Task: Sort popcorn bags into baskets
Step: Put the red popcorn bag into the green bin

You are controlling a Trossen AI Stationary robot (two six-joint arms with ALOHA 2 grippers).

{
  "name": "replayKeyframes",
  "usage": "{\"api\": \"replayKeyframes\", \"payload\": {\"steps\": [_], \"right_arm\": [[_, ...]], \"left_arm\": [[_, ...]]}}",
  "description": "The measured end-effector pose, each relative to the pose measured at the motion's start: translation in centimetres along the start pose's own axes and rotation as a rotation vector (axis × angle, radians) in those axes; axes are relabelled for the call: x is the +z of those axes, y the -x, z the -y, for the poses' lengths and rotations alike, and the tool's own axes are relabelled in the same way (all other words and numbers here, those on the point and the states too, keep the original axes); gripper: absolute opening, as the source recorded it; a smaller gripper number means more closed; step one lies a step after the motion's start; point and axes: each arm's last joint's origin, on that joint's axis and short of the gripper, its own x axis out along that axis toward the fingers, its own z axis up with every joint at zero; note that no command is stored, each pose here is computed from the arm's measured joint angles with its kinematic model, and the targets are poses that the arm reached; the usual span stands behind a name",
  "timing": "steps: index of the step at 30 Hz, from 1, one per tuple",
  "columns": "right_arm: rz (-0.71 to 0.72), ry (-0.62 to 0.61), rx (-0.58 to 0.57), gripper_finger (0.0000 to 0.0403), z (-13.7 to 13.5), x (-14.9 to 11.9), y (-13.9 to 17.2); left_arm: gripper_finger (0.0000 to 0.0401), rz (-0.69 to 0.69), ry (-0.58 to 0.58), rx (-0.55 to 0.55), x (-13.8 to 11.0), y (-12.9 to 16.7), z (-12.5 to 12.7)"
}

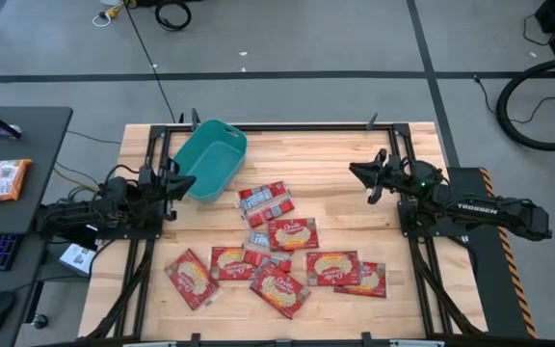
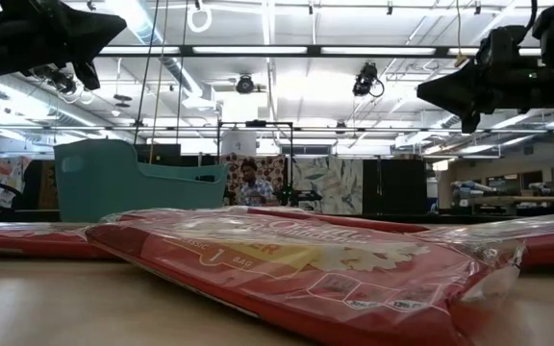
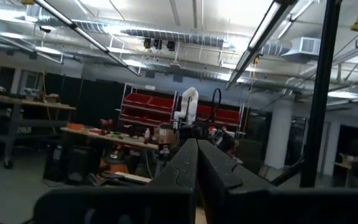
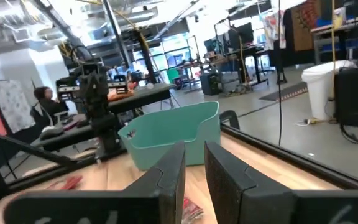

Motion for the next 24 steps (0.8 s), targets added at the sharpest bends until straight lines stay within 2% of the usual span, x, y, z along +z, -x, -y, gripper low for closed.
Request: {"api": "replayKeyframes", "payload": {"steps": [5,9,11,15,20,22,24], "right_arm": [[0.023,0.007,0.169,0.0066,-0.7,0.5,0.0],[0.111,0.012,0.317,0.0066,-1.6,1.4,0.2],[0.12,0.025,0.322,0.0066,-1.9,1.4,0.2],[0.087,0.041,0.275,0.0066,-2.3,0.9,-0.4],[0.007,0.023,0.328,0.0066,-3.7,1.2,-1.9],[-0.039,0.032,0.354,0.0066,-4.4,1.0,-2.6],[-0.082,0.048,0.333,0.0066,-5.0,0.5,-3.3]], "left_arm": [[0.0011,-0.059,0.01,0.01,-0.6,-0.3,-0.1],[0.0011,-0.136,0.07,0.124,-1.7,-0.9,-0.5],[0.0011,-0.181,0.09,0.148,-2.0,-1.4,-0.6],[0.0011,-0.249,0.124,0.118,-1.3,-3.2,-0.1],[0.0011,-0.335,0.122,0.121,-0.8,-5.6,0.2],[0.0012,-0.385,0.09,0.127,-0.7,-6.6,0.4],[0.0019,-0.475,0.061,0.147,-0.8,-7.6,0.4]]}}
